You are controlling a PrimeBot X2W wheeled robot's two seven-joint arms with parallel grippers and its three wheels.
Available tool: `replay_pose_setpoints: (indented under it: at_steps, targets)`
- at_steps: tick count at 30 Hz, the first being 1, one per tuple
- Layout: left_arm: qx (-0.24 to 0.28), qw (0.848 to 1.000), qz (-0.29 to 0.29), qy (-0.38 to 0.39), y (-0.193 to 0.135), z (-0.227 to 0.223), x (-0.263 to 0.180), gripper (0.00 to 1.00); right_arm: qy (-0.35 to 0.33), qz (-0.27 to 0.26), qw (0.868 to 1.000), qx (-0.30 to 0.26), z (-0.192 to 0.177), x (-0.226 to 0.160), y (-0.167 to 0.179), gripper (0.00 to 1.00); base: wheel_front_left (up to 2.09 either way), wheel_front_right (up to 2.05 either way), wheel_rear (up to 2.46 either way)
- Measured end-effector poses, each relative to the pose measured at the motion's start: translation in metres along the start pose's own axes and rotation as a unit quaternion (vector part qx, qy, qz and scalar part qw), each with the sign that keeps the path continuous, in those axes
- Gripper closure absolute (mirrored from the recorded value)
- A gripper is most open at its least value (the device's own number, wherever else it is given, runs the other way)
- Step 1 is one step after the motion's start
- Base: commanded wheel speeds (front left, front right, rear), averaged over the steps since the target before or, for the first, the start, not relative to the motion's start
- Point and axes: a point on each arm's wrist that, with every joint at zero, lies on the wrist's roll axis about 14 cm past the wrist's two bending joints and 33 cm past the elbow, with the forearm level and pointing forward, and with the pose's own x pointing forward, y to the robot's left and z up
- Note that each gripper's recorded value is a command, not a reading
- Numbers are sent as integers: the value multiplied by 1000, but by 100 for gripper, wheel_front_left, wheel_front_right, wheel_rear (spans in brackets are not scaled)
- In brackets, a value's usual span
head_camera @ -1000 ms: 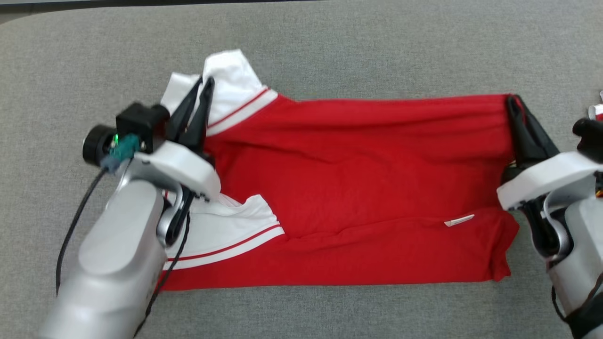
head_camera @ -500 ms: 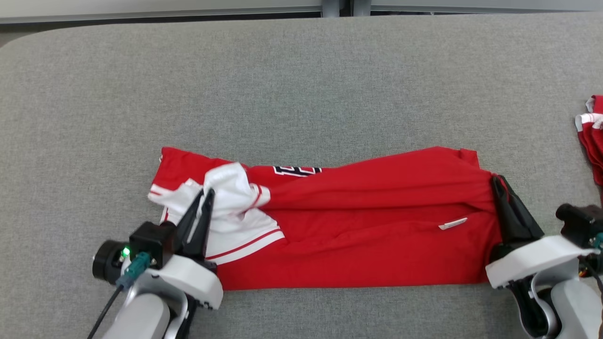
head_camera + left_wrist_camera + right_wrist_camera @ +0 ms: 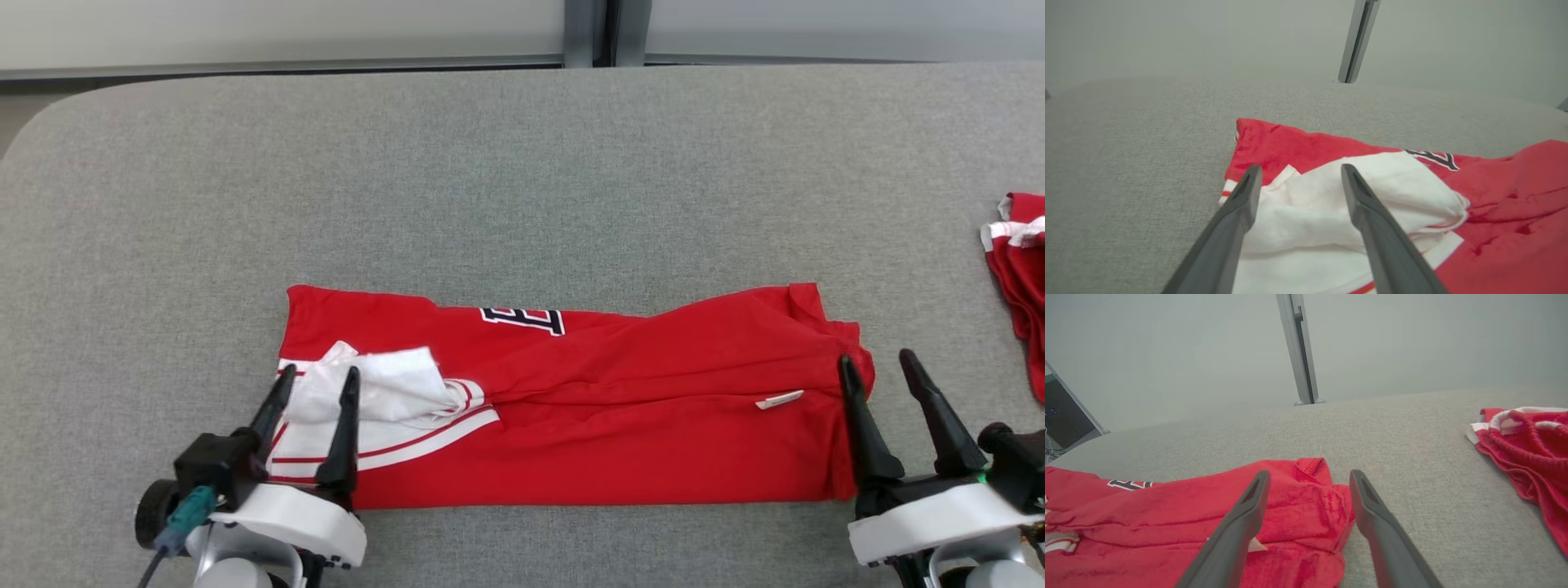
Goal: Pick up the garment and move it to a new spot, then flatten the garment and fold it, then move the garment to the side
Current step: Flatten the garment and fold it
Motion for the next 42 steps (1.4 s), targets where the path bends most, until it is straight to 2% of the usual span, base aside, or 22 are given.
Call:
replay_pose_setpoints:
  at_steps: [5, 11, 23, 36, 42]
  targets:
    - [4, 998, 17, -53, 10, 32, -4, 0, -53, -8, 998, -22, 35, -10, 4, 0, 0, 0, 0]
    - [27, 994, 24, -100, 17, 62, -12, 0, -75, -13, 996, -48, 60, -24, 9, 0, 0, 0, 0]
    - [54, 992, 24, -114, 13, 73, -32, 0, -73, -23, 996, -51, 66, -45, 11, 0, 0, 0, 0]
    - [53, 993, 26, -103, 11, 72, -35, 0, -69, -23, 996, -55, 67, -42, 12, 0, 0, 0, 0]
    - [51, 993, 21, -105, 8, 76, -24, 0, -42, -26, 997, -55, 52, -26, 3, 0, 0, 0, 0]
